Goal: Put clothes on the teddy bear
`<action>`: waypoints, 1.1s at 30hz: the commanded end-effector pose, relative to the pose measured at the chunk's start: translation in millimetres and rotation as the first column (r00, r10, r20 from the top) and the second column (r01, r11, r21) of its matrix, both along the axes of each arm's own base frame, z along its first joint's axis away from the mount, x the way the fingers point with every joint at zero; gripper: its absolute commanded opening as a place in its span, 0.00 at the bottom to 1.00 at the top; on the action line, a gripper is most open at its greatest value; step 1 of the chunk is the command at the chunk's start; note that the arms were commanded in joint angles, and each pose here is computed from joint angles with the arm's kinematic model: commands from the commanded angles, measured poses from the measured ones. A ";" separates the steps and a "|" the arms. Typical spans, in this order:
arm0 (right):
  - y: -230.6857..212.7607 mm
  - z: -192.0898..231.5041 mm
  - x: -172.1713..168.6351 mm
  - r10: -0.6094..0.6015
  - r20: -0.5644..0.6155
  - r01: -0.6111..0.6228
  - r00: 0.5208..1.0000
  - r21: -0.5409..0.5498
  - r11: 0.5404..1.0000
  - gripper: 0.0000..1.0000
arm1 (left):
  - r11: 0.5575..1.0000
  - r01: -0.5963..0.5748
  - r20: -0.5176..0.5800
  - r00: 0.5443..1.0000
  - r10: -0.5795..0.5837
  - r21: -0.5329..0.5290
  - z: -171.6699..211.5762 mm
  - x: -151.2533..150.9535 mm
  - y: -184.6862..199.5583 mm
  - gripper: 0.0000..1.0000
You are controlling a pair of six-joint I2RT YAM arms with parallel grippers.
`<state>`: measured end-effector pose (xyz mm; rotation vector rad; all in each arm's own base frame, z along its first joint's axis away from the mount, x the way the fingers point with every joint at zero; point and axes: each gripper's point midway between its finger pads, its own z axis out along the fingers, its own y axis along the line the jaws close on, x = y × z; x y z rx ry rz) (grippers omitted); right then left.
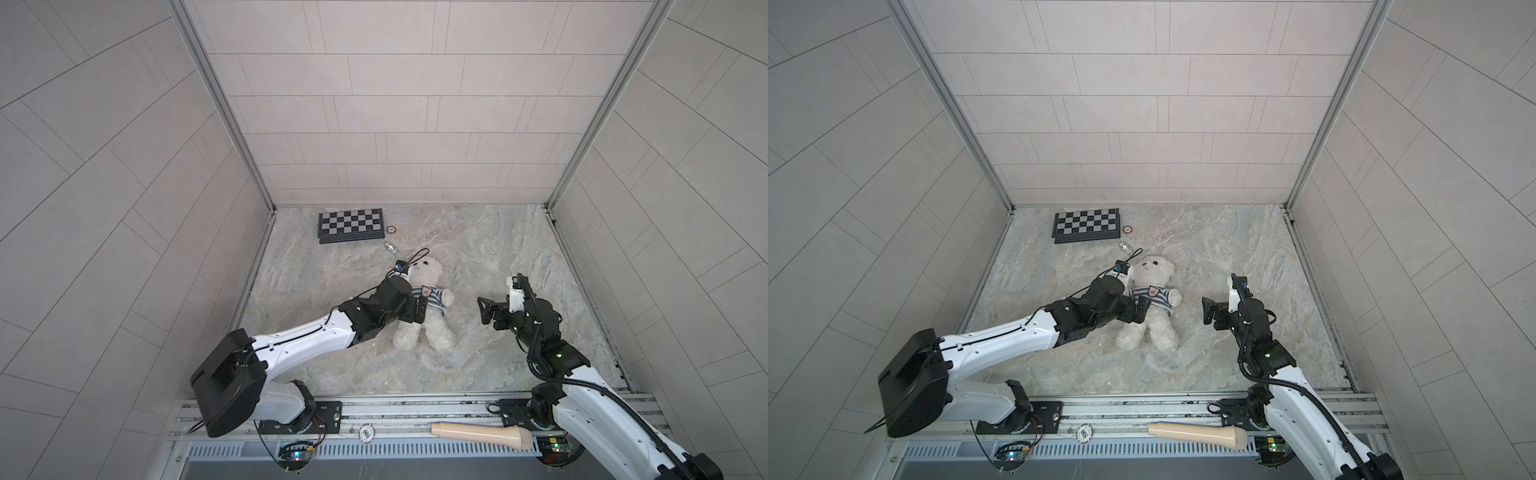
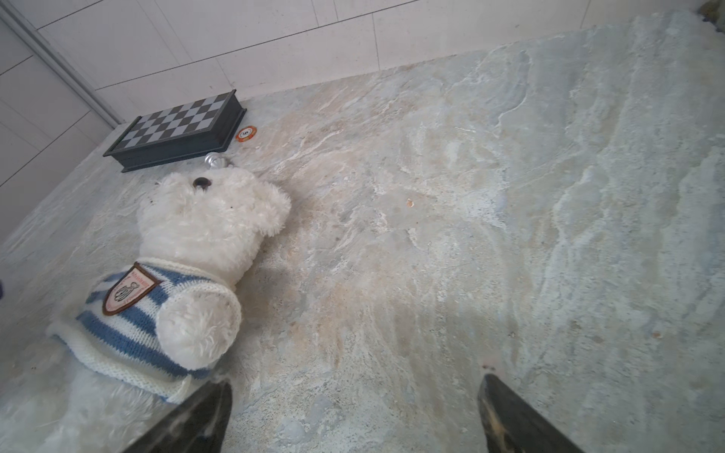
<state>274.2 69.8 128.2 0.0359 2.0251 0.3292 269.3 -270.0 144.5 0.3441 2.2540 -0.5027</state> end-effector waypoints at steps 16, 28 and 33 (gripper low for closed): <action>-67.2 51.0 30.7 -0.260 0.252 0.297 0.932 -0.124 0.947 1.00 | 0.738 -0.672 0.477 0.670 0.569 0.065 65.9 19.8 218.1 1.00; -89.4 37.6 50.4 -0.294 0.292 0.348 0.910 -0.152 0.925 1.00 | 0.683 -0.722 0.619 0.589 0.520 0.113 44.3 24.2 258.5 1.00; -92.6 28.0 65.1 -0.306 0.289 0.357 0.907 -0.146 0.922 1.00 | 0.679 -0.729 0.605 0.580 0.546 0.085 19.4 35.0 276.5 1.00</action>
